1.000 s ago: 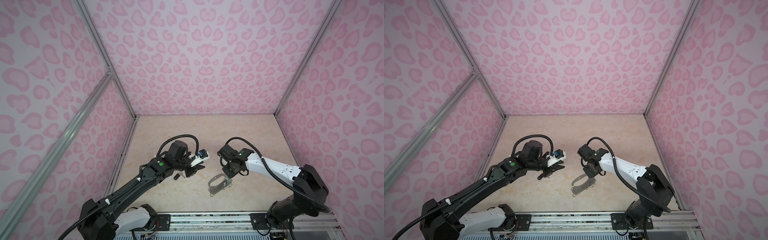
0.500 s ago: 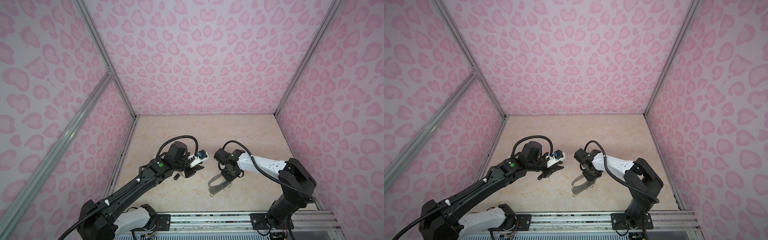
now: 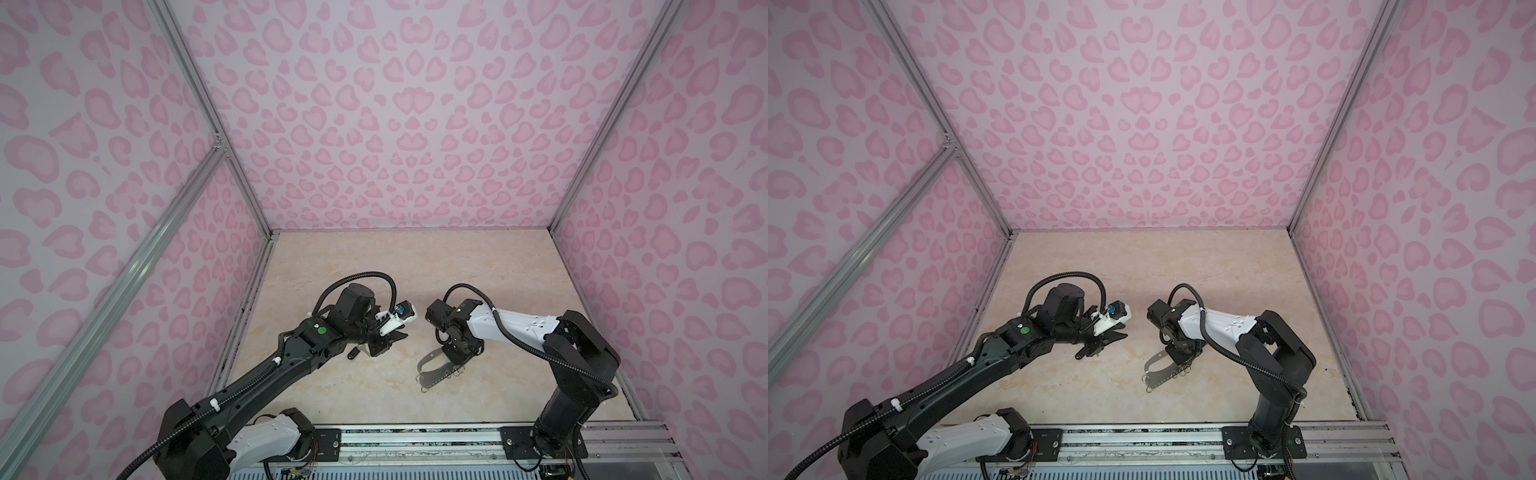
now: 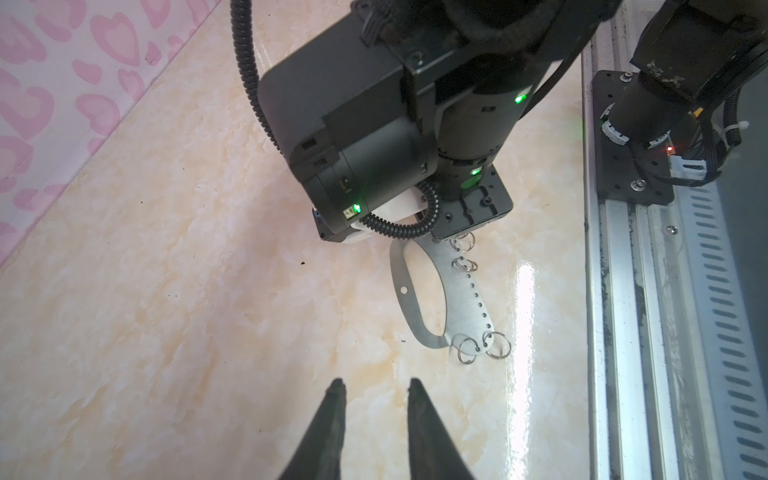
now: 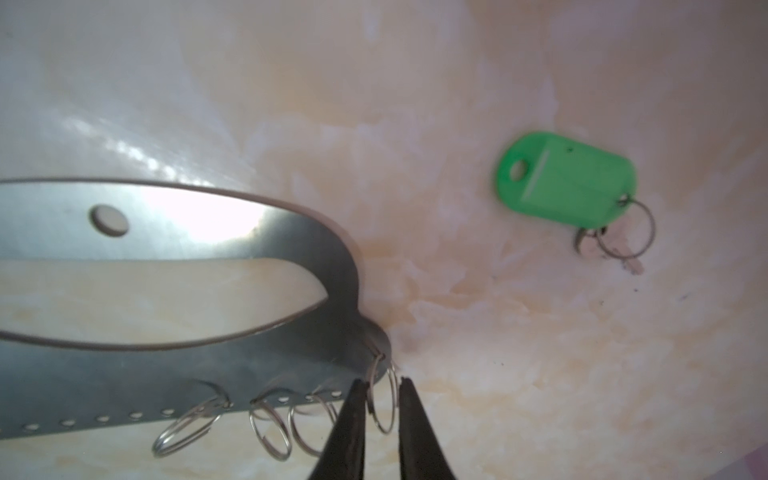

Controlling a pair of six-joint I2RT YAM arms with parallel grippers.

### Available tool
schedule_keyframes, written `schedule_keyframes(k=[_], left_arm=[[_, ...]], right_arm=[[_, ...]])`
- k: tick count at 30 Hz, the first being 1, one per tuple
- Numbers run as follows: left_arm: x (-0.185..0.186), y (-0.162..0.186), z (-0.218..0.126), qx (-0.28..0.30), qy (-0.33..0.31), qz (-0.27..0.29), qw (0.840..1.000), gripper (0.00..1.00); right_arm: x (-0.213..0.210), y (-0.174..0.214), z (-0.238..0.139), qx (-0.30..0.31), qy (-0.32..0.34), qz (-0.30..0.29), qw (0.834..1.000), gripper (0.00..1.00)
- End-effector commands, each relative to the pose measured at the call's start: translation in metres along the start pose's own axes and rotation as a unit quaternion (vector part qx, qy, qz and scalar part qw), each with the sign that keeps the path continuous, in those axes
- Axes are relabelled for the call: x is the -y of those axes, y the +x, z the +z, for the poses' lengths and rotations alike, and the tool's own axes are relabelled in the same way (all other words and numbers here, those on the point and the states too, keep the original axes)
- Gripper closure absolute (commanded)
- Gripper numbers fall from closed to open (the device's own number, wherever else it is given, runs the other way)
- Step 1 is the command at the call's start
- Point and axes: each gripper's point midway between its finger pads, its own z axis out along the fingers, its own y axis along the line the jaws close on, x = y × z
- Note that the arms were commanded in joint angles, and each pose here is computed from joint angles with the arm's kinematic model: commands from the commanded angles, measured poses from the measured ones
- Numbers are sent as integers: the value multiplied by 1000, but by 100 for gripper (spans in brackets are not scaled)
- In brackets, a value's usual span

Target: Put the keys on the keyring

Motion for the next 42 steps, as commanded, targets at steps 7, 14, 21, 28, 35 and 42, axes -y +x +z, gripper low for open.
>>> schedule_keyframes(k=[7, 14, 21, 28, 35, 42], left_arm=[[-2, -1, 0, 6, -6, 9, 1000, 72], [-2, -5, -5, 14, -12, 17, 1000, 73], [1, -21, -22, 55, -25, 43, 997, 73], [4, -36, -34, 87, -27, 69, 993, 74], [5, -41, -36, 95, -22, 78, 992, 74], [9, -45, -40, 114, -21, 102, 988, 75]], right_arm=[[1, 5, -4, -9, 7, -15, 1000, 99], [-7, -12, -40, 50, -4, -54, 997, 100], [-23, -45, -104, 183, -56, -121, 974, 100], [-50, -62, -157, 300, -127, -205, 923, 100], [-68, -66, -195, 382, -164, -264, 870, 100], [-80, -54, -221, 454, -185, -316, 812, 100]])
